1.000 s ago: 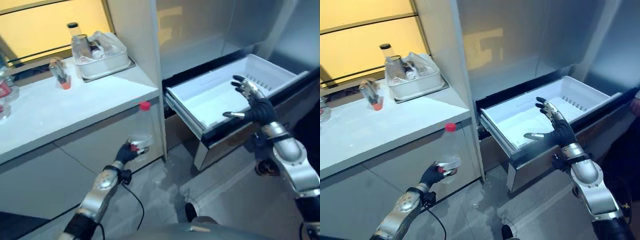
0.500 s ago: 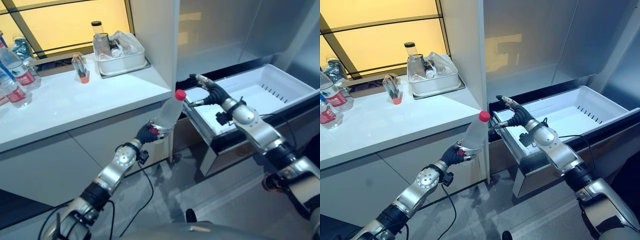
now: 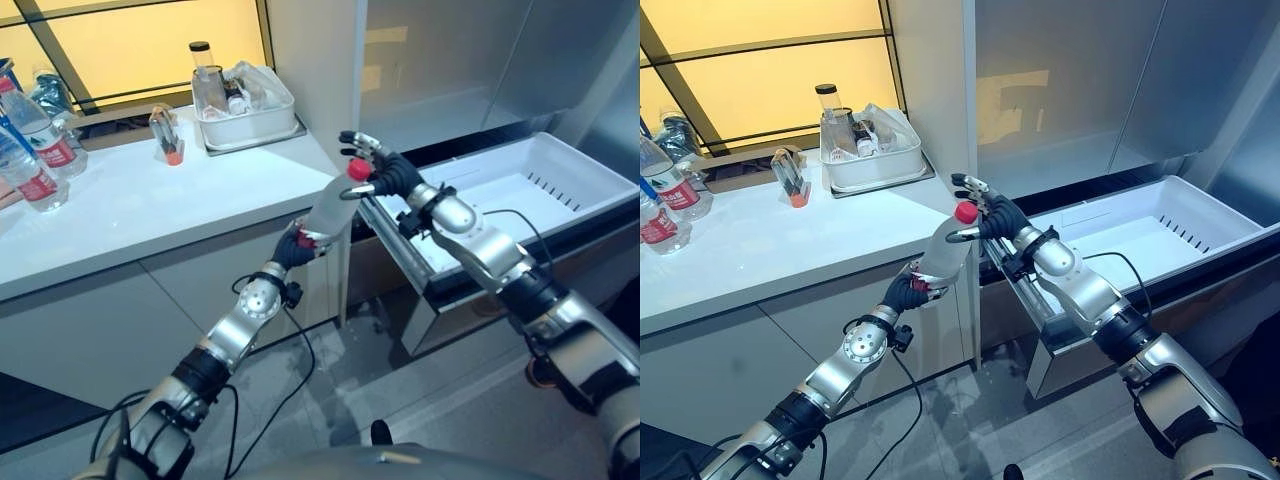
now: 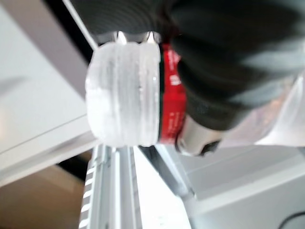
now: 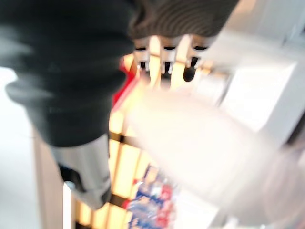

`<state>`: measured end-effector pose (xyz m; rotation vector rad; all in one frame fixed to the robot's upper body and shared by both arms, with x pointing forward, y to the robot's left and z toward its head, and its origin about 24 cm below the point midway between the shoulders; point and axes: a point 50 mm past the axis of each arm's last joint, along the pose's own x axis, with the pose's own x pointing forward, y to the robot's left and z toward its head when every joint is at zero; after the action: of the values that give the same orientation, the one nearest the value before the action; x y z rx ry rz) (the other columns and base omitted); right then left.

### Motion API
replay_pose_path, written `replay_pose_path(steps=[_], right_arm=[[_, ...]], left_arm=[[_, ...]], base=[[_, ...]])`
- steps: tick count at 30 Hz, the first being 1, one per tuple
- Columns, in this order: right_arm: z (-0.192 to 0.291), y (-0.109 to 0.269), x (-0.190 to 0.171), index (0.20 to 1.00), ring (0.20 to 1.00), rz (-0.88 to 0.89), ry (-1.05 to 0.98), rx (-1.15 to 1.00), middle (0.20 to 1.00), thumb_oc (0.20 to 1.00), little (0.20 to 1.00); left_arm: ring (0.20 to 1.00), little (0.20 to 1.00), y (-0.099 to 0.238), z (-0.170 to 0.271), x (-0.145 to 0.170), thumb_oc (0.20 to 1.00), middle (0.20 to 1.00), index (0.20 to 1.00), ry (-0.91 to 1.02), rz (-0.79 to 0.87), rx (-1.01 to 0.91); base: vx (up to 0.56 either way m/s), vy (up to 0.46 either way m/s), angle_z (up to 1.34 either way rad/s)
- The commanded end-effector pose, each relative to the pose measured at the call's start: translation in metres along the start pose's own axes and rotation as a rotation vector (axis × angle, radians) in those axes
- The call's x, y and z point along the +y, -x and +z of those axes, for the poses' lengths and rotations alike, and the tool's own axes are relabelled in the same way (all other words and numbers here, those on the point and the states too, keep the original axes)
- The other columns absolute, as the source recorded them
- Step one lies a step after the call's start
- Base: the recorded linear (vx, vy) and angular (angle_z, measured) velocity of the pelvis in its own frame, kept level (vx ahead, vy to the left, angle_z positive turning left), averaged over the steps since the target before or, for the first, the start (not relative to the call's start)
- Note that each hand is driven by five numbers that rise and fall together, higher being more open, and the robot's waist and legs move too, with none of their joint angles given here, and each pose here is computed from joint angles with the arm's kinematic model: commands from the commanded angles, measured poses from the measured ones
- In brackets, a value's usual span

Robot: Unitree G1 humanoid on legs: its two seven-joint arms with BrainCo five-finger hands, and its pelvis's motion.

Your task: Take the drinks into the refrigerator

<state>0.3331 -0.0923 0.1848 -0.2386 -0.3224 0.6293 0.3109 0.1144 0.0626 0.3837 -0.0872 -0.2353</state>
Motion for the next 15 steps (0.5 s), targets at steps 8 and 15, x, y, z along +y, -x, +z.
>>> replay_pose_path(steps=[8,15], right_arm=[[0.063,-0.01,0.001,1.0,1.0,0.031,0.04,-0.262,1.0,1.0,1.0],[0.066,-0.013,-0.007,1.0,1.0,-0.048,0.075,-0.275,1.0,1.0,1.0]], left_arm=[[0.2,0.2,-0.039,0.1,0.045,0.2,0.2,0.2,0.05,0.187,-0.411],[0.2,0.2,-0.04,0.122,0.059,0.2,0.2,0.2,0.028,0.241,-0.496]], base=[[0.0,-0.001,0.0],[0.0,0.0,0.0]])
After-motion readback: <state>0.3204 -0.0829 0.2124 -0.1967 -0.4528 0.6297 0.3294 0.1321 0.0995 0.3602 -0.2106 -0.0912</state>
